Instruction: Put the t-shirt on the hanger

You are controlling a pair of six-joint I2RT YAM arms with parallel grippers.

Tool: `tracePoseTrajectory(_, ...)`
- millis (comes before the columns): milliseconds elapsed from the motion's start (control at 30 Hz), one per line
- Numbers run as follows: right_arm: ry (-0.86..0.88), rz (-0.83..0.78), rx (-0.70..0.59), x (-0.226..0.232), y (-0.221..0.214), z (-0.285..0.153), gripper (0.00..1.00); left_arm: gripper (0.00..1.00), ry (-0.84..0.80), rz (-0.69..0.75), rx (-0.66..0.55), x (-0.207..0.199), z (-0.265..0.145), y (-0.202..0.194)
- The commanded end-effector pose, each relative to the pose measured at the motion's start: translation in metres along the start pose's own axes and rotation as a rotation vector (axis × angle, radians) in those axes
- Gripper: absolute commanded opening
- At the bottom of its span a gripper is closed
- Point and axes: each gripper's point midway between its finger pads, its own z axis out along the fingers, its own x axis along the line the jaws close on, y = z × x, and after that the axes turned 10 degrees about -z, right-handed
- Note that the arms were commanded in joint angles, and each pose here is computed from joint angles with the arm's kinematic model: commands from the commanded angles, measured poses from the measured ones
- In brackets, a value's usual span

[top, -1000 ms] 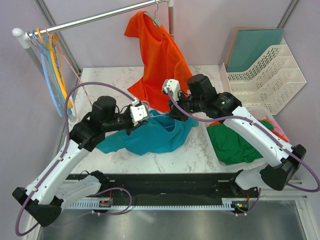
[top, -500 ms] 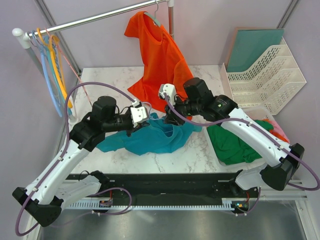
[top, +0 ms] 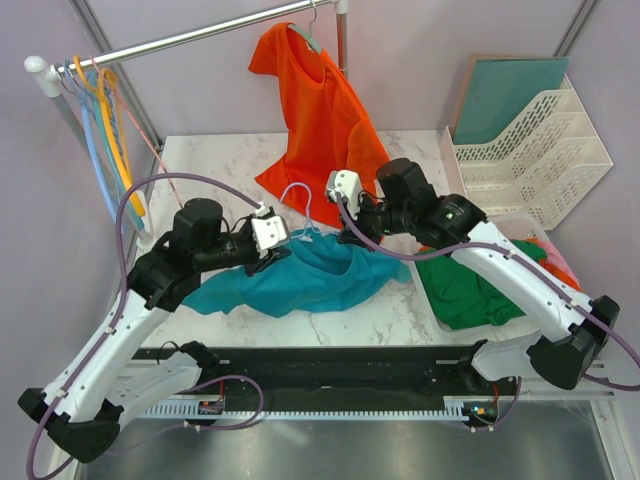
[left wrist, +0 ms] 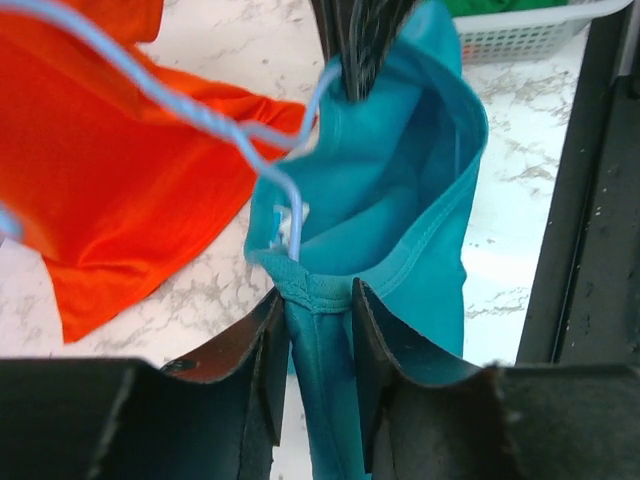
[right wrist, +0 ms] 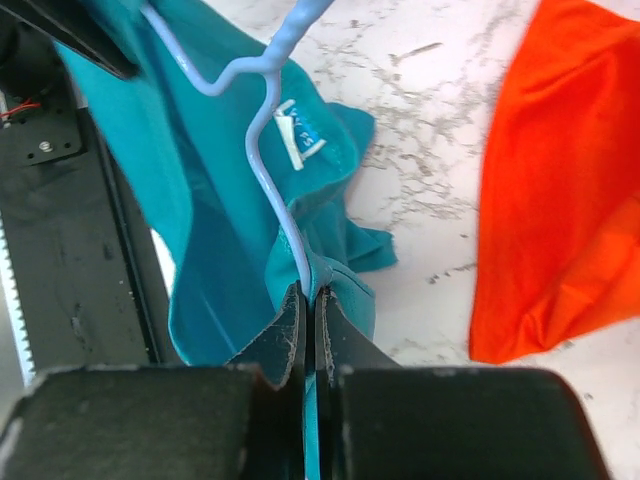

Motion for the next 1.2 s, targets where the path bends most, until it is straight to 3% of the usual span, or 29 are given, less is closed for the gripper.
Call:
tracePoseTrajectory(0, -0.148, -0.072, -0.065, -0.029, 0.018, -0.036, 0.0, 0.38, 0.078, 0.01, 0.063, 0.002, -0.025, -0.016)
tracePoseTrajectory(200, -0.182, -0.122, -0.067, -0.032, 0.025, -0.06, 0.0, 0.37, 0.179, -0.002, 0.153, 0.011, -0.045, -0.047)
tracePoseTrajectory(367, -0.225, -0.149, -0.077, -0.035, 0.032, -0.075, 0.0, 0.38, 0.227, 0.01, 0.146, 0.015, -0.057, -0.043)
tracePoseTrajectory(533, -0.244, -0.159, -0.108, -0.041, 0.048, -0.08, 0.0, 0.48, 0.196, -0.02, 0.0, 0.016, -0.064, 0.026)
tracePoseTrajectory(567, -0.261, -0.174, -0.129, -0.044, 0.058, -0.085, 0.0, 0.5, 0.18, -0.005, -0.064, 0.015, -0.072, 0.055)
tracePoseTrajectory(700, -0.294, -0.192, -0.146, -0.058, 0.08, -0.09, 0.0, 0.66, 0.127, 0.007, -0.115, 0.019, -0.063, 0.097)
tracePoseTrajectory(933, -0.352, -0.235, -0.143, -0.08, 0.115, -0.091, 0.0, 0.65, 0.249, 0.099, -0.174, 0.054, -0.055, 0.146)
tracePoseTrajectory(1167, -0.362, -0.279, -0.145, -0.074, 0.141, -0.102, 0.0, 0.62, 0.349, 0.322, -0.163, 0.072, -0.041, 0.161)
